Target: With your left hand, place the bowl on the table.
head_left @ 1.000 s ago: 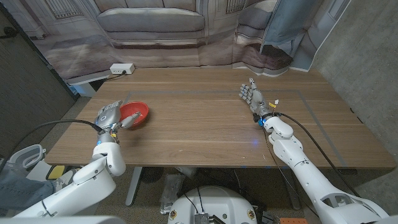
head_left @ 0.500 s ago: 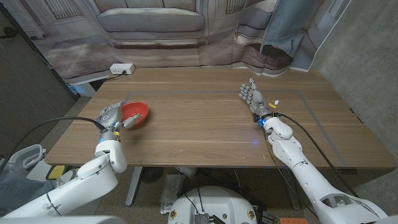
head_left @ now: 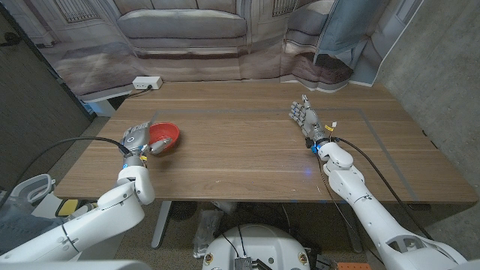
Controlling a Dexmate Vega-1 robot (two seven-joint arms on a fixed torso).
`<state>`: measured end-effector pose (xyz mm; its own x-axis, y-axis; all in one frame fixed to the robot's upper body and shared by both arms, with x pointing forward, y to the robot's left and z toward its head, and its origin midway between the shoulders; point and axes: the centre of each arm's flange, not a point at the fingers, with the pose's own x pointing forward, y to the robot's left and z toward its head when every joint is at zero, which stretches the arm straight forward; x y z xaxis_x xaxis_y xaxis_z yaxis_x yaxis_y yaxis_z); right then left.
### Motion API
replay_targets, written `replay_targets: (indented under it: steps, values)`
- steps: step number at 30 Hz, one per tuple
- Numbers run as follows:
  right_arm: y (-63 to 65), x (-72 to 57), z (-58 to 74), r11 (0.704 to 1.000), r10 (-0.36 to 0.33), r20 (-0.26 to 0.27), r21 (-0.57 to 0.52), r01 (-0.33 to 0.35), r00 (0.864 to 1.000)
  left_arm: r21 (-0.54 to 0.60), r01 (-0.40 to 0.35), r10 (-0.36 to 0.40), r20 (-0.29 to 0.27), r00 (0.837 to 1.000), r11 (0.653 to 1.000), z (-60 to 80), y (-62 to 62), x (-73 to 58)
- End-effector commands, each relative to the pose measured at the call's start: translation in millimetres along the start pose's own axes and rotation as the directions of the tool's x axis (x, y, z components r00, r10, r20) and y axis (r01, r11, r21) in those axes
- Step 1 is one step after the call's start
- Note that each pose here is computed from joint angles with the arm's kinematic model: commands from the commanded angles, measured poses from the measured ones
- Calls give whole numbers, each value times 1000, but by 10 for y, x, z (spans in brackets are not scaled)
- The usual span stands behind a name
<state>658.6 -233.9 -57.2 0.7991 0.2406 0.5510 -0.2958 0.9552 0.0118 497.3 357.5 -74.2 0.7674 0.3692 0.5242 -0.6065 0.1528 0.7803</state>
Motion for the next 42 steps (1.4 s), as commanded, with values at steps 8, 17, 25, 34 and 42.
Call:
replay_targets:
  steps: [8, 17, 25, 34, 42]
  values:
    - [-13, -1, -21, 1000, -3, -6, 5, 3, 1000, 36, 37, -38, 5, 999, 999, 63, -45, 85]
    - [-22, -11, -8, 1000, -8, 1, 9, 8, 1000, 51, 42, -43, 15, 999, 998, 124, -70, 147]
    - [-20, -5, -8, 1000, -7, 1, 9, 7, 1000, 83, 65, -67, 16, 998, 994, 203, -139, 208]
    - [-23, 4, -34, 1000, -10, -5, 13, 10, 1000, 81, 101, -103, 18, 995, 992, 223, -243, 263]
    - [-37, 3, -36, 1000, -15, -5, 15, 15, 1000, 72, 137, -139, 24, 990, 988, 284, -354, 317]
